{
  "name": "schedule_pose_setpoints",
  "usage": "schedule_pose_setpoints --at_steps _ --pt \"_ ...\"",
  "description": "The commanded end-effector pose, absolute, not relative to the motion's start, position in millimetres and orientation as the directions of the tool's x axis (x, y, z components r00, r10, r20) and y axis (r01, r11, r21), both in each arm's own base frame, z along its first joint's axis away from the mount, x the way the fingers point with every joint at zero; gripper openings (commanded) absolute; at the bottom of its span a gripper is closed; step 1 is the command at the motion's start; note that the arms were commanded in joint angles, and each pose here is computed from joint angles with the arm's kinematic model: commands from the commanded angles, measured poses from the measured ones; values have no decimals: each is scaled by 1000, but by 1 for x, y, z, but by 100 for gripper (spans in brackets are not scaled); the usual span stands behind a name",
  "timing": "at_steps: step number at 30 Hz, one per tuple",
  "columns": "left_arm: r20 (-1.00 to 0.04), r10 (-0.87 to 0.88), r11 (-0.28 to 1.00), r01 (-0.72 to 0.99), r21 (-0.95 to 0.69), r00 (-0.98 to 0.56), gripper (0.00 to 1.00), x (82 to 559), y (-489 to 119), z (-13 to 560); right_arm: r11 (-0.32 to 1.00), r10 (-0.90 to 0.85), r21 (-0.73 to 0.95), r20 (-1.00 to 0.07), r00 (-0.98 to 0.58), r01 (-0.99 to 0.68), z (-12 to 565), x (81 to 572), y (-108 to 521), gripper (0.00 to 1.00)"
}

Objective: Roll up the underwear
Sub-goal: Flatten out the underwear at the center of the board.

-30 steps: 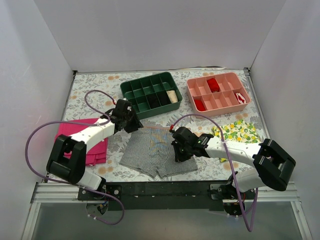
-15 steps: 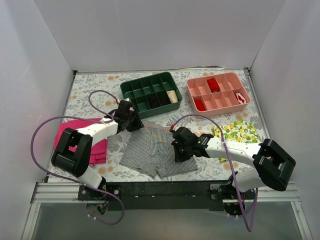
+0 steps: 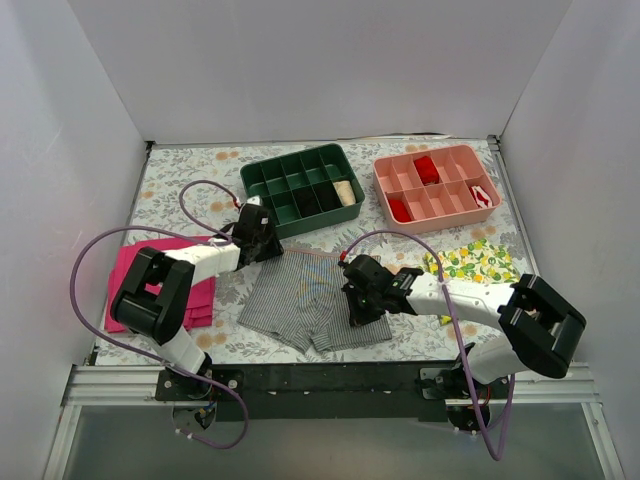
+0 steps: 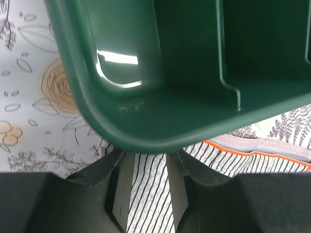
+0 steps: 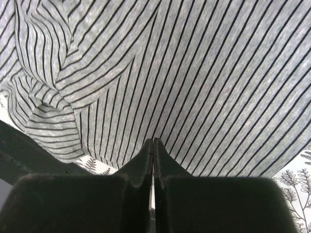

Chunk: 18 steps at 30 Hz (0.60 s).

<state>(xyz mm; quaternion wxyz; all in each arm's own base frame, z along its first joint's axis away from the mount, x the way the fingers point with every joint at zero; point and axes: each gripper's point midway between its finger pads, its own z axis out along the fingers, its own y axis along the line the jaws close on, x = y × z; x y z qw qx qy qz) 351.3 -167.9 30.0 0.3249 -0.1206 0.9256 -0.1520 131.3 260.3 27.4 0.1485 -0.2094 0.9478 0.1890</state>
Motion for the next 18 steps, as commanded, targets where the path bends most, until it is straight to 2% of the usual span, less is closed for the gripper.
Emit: schedule_pose_setpoints --at_steps 1,7,10,12,14,15,16,17,18 --pt "-629 -303 940 -114 -322 -716 31 365 -158 33 828 -347 321 -350 -870 -459 22 127 264 1" --pt "-667 -317 923 -58 -381 -675 36 363 -164 56 826 -350 318 -356 -866 -465 23 128 264 1" --pt "-683 -340 907 -34 -420 -646 44 359 -166 85 816 -325 333 -413 -851 -474 42 137 271 2" --pt "-688 -346 903 -28 -429 -638 50 352 -164 102 828 -291 324 -447 -846 -457 53 147 269 6" --pt "-680 -346 896 -12 -443 -646 57 344 -166 112 834 -236 343 -488 -841 -433 72 159 266 12" --pt "-680 -346 895 -10 -446 -647 64 341 -165 116 841 -212 347 -495 -843 -415 77 164 261 17" --pt "-685 -354 881 18 -472 -637 68 339 -169 131 854 -158 359 -511 -845 -377 86 174 253 34" --pt "-673 -358 876 18 -483 -647 73 335 -170 134 863 -136 359 -510 -849 -354 86 177 245 41" --pt "-659 -358 864 33 -502 -662 89 331 -175 138 870 -117 364 -504 -856 -333 88 179 238 49"
